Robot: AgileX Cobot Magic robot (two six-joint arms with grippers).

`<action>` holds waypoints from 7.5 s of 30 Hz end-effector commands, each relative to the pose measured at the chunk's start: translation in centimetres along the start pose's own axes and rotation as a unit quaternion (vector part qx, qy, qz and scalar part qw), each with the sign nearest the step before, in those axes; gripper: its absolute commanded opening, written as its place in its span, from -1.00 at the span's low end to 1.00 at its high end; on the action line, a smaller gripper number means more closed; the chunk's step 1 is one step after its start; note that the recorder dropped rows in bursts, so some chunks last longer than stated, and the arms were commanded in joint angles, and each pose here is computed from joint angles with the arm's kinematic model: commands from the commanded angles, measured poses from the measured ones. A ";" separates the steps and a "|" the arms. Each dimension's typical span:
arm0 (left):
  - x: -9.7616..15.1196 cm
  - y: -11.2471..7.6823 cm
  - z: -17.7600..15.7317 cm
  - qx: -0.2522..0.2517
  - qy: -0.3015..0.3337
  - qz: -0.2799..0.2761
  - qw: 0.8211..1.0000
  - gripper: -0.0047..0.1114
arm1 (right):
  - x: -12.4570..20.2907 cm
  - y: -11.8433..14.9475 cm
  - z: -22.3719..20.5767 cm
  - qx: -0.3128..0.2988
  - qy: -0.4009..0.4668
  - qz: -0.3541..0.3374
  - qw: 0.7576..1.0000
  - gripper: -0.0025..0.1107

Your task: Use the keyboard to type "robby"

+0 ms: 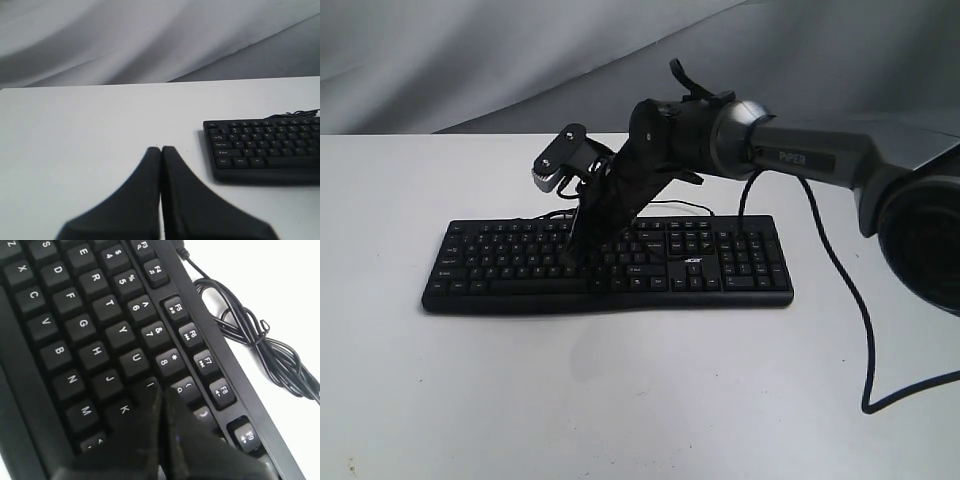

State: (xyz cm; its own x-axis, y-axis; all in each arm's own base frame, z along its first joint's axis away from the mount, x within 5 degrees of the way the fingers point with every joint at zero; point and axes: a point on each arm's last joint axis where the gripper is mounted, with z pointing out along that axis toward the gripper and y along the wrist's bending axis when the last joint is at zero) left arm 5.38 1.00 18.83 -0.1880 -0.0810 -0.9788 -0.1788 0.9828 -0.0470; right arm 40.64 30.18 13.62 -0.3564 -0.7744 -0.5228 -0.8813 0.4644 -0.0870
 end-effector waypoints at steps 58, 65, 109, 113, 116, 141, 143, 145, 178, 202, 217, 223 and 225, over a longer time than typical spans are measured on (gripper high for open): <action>0.1 0.0 0.0 0.000 -0.001 -0.006 1.000 -0.91 | -3.4 4.7 1.7 -0.031 0.000 -0.043 0.999 -0.96; 0.1 0.0 0.0 0.000 -0.001 -0.006 1.000 -0.91 | -3.4 4.7 1.7 -0.030 -0.001 -0.043 0.999 -0.96; 0.1 0.0 0.0 0.000 -0.001 -0.006 1.000 -0.91 | -3.0 4.7 2.5 -0.034 0.001 -0.039 0.999 -0.96; 0.1 0.0 0.0 0.000 -0.001 -0.006 1.000 -0.91 | -3.7 4.5 1.2 -0.023 -0.010 -0.048 0.999 -0.96; 0.1 0.0 0.0 0.000 -0.001 -0.006 1.000 -0.91 | -4.5 4.0 -0.1 -0.001 -0.027 -0.064 0.998 -0.96; 0.1 0.0 0.0 0.000 -0.001 -0.006 1.000 -0.91 | -4.5 1.5 1.9 -0.005 -0.024 -0.022 0.999 -0.96; 0.1 0.0 0.0 0.000 -0.001 -0.006 1.000 -0.91 | -4.5 1.5 1.9 -0.005 -0.024 -0.022 0.999 -0.96; 0.1 0.0 0.0 0.000 -0.001 -0.006 1.000 -0.91 | -4.5 1.5 1.9 -0.005 -0.024 -0.022 0.999 -0.96; 0.1 0.0 0.0 0.000 -0.001 -0.006 1.000 -0.91 | -8.3 -2.1 -11.8 0.068 -0.118 -0.019 0.991 -0.96; 0.1 0.0 0.0 0.000 -0.001 -0.006 1.000 -0.91 | 5.7 7.3 -38.1 0.299 -0.455 0.021 0.839 -0.96; 0.1 0.0 0.0 0.000 -0.001 -0.006 1.000 -0.91 | 15.7 13.2 -42.3 0.310 -0.544 0.059 0.777 -0.96; 0.1 0.0 0.0 0.000 -0.001 -0.006 1.000 -0.91 | 17.6 14.8 -45.0 0.325 -0.585 0.044 0.742 -0.96; 0.1 0.0 0.0 0.000 -0.001 -0.006 1.000 -0.91 | 18.5 15.4 -44.9 0.324 -0.584 0.038 0.744 -0.96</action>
State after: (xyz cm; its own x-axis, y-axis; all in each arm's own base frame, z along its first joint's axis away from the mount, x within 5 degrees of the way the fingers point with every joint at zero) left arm 5.38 1.00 18.83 -0.1880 -0.0810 -0.9788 -0.1788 0.9828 -0.0470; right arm 7.11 4.00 41.38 0.4477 0.0077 -0.8941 -0.4052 0.8931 -0.1952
